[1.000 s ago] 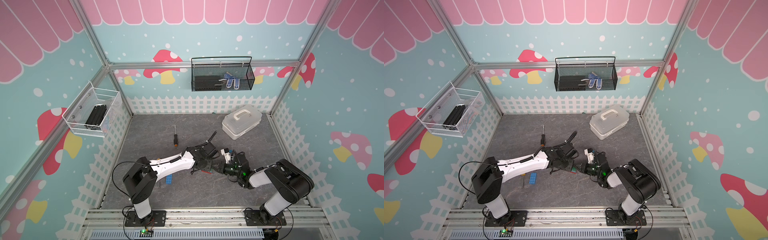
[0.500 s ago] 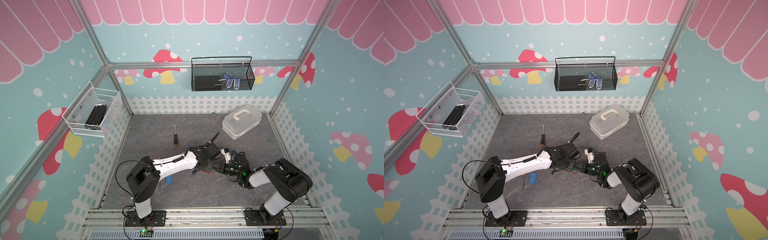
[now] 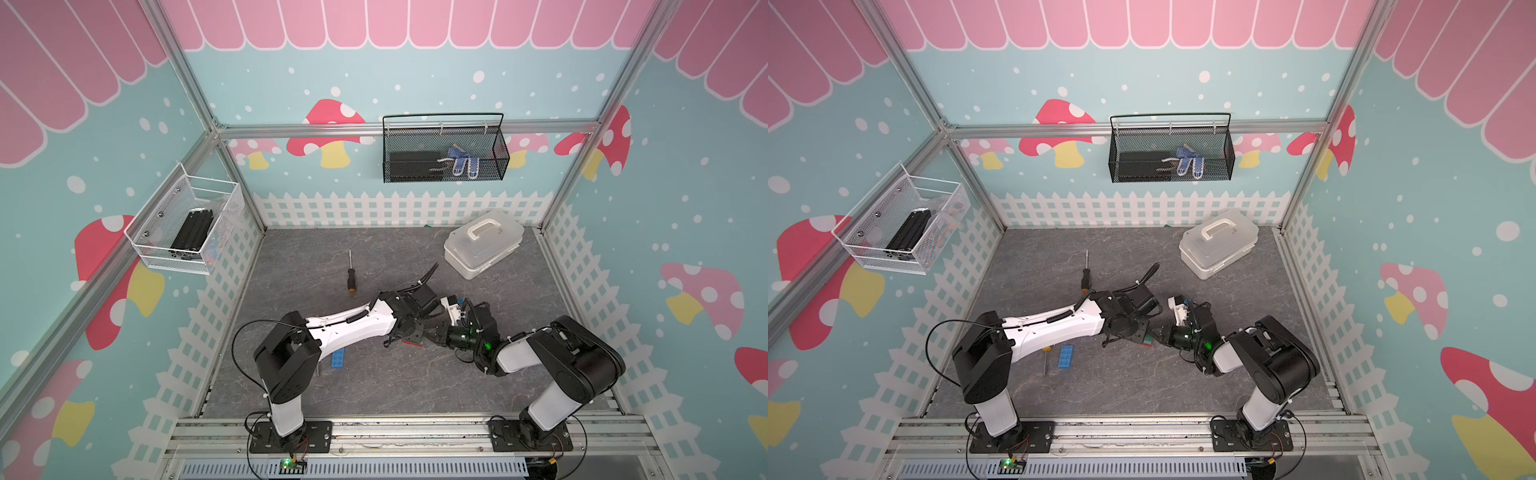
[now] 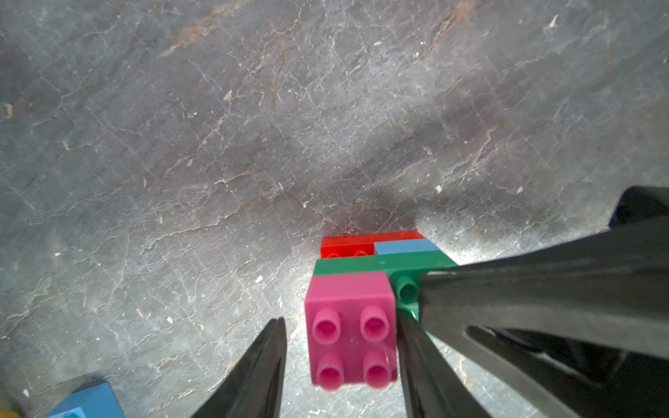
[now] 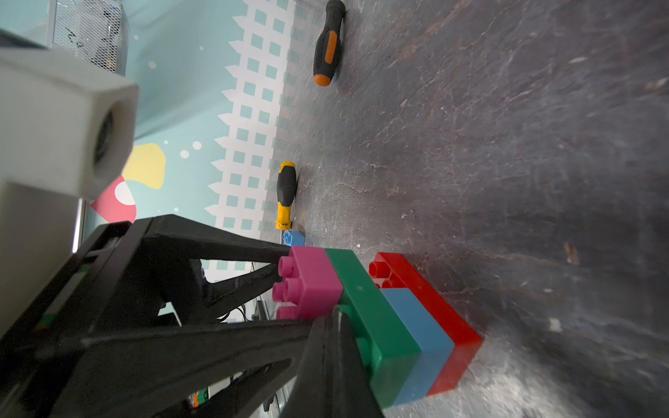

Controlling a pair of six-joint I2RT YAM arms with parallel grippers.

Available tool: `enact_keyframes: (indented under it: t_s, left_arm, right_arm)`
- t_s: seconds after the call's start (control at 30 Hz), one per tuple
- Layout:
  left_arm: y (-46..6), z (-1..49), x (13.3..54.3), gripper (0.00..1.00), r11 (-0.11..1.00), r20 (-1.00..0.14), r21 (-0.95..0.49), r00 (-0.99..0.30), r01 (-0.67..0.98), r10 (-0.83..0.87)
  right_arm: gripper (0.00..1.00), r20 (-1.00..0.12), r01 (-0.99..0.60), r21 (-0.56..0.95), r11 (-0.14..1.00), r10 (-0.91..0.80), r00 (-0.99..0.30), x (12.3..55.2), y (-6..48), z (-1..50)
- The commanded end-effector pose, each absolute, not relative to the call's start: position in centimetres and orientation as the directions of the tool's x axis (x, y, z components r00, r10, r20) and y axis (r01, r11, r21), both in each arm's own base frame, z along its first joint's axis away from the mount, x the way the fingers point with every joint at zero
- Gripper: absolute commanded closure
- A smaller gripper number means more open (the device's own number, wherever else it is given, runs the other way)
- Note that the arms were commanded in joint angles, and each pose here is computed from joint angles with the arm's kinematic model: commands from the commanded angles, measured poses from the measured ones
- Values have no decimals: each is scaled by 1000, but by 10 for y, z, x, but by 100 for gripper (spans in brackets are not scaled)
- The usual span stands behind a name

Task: Assemble the number 5 with lego
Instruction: Assemble the lego brick with the lego brick.

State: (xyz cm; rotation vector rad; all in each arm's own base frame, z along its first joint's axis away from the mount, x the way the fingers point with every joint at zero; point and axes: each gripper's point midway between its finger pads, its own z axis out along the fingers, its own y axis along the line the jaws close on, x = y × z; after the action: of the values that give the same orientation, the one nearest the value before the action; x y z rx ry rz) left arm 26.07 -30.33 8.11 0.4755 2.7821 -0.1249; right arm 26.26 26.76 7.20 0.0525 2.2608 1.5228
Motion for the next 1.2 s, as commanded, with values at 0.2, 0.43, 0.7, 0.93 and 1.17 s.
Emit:
enact_keyframes:
  t_s: [0.2, 0.43, 0.7, 0.93, 1.17]
  left_arm:
    - [-335, 130, 261, 40, 899, -393, -192, -870, 394, 297]
    - [-323, 150, 270, 37, 907, -420, -179, -864, 381, 279]
    - [-293, 152, 272, 36, 929, -420, -152, -873, 336, 247]
    - [-266, 159, 274, 35, 944, -429, -146, -879, 295, 208]
    - [-240, 156, 273, 35, 957, -421, -135, -889, 256, 178]
  right_arm:
    - [100, -87, 94, 775, 625, 252, -964, 226, 236, -9]
    - [96, -130, 44, 788, 614, 236, -963, 235, 242, 20]
    - [86, -169, 0, 789, 614, 217, -961, 239, 245, 40]
    - [86, -190, -29, 793, 609, 202, -961, 248, 252, 53]
    - [81, -211, -53, 795, 604, 194, -958, 254, 255, 68]
